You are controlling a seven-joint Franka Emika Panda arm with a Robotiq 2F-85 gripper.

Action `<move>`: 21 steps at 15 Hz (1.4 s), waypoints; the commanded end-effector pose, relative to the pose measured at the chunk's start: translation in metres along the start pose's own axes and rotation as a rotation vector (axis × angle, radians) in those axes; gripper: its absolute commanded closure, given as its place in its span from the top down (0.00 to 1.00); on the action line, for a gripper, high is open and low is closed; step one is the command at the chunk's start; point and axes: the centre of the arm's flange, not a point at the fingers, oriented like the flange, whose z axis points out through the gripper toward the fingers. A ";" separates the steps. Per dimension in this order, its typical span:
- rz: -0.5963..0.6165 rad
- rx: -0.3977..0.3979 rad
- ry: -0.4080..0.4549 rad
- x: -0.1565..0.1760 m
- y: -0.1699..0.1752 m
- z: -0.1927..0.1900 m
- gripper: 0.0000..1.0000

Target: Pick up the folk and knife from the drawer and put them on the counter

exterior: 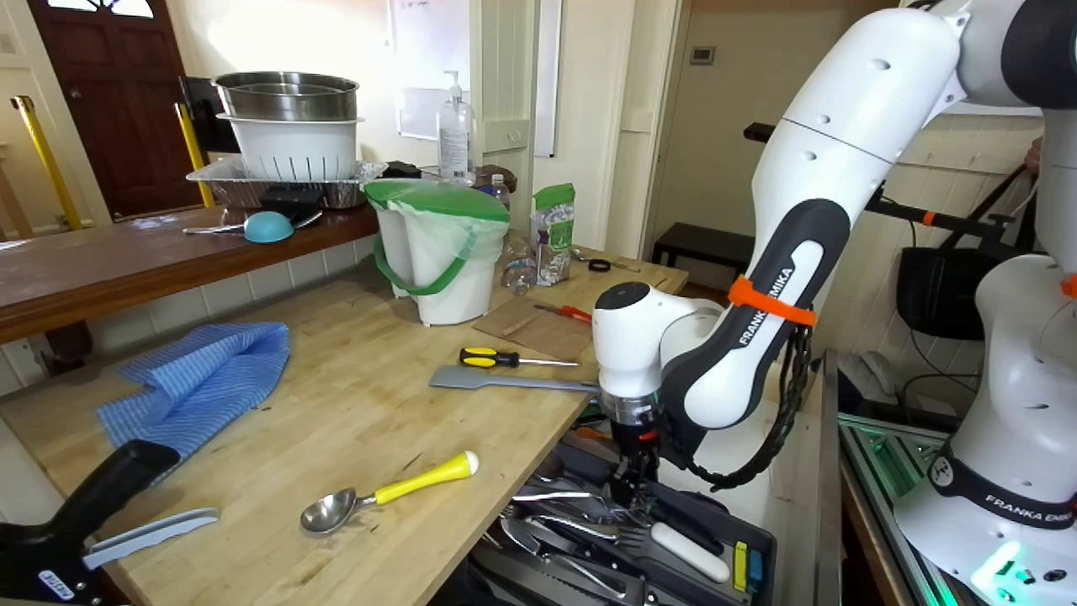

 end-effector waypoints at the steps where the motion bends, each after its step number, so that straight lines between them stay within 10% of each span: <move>1: -0.003 -0.019 -0.039 -0.015 -0.012 -0.027 0.17; 3: -0.006 -0.037 -0.058 -0.017 -0.012 -0.038 0.02; 14: -0.107 -0.003 -0.048 -0.035 -0.031 -0.078 0.01; 21: -0.488 0.094 -0.008 -0.079 -0.043 -0.147 0.01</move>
